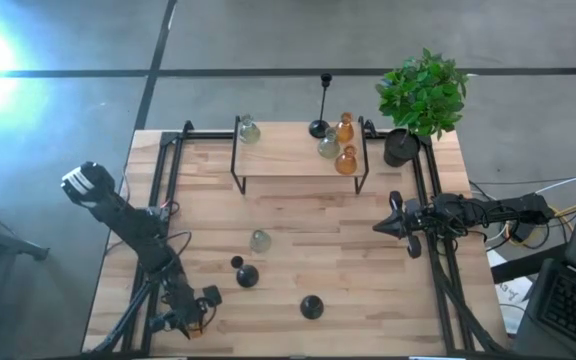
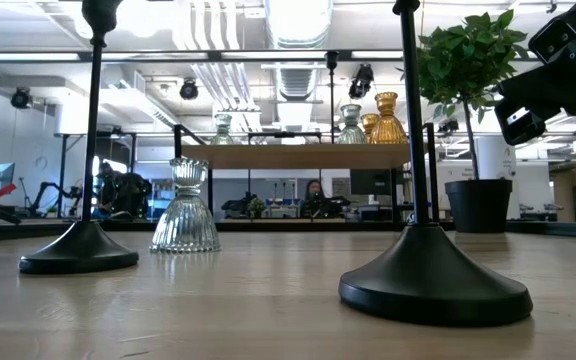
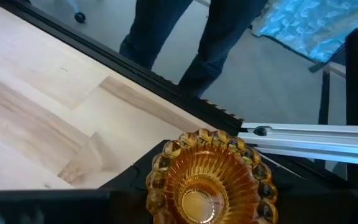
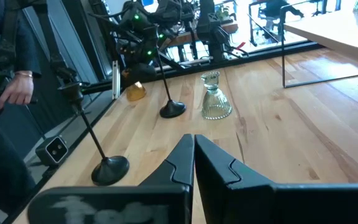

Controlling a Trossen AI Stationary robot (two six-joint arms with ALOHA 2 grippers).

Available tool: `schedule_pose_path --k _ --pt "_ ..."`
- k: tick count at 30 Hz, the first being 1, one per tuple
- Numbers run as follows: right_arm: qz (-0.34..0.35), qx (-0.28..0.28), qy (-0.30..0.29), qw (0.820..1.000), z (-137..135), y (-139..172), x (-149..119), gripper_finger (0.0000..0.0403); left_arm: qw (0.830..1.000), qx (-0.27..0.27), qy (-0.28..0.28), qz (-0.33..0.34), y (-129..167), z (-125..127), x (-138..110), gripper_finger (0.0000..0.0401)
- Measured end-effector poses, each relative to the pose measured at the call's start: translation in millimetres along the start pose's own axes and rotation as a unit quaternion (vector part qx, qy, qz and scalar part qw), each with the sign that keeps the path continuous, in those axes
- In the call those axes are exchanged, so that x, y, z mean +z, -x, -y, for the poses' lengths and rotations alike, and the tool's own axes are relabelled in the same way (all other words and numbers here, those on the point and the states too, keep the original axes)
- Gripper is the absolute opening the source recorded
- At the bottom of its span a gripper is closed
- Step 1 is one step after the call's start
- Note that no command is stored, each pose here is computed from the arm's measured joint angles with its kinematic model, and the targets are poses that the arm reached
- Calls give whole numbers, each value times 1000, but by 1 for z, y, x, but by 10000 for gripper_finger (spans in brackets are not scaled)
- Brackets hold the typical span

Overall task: Pick & Place candle stick holders
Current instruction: Put the orange candle holder on the shelf

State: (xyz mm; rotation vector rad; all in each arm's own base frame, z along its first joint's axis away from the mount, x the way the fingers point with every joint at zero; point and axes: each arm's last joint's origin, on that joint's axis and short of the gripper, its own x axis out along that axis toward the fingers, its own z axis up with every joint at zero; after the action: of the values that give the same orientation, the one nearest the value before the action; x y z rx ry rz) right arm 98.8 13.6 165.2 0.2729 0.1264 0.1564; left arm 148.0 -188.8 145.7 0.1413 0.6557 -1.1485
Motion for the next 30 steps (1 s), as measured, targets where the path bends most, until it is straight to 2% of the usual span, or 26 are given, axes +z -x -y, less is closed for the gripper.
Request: schedule_pose_path --k 8,14,16,23,27,30 --pt "0 0 0 1000 0 0 0 8 999 25 37 -23 12 3 -1 147" --pt "0 0 0 1000 0 0 0 8 993 86 55 -55 40 8 1 147" --pt "0 0 0 1000 0 0 0 8 989 121 59 -68 54 9 3 147" --pt "0 0 0 1000 0 0 0 8 949 289 73 -105 103 7 8 147" --pt "0 0 0 1000 0 0 0 8 916 383 79 -91 127 3 20 147" --pt "0 0 0 1000 0 0 0 8 882 457 83 -79 143 -2 30 147"
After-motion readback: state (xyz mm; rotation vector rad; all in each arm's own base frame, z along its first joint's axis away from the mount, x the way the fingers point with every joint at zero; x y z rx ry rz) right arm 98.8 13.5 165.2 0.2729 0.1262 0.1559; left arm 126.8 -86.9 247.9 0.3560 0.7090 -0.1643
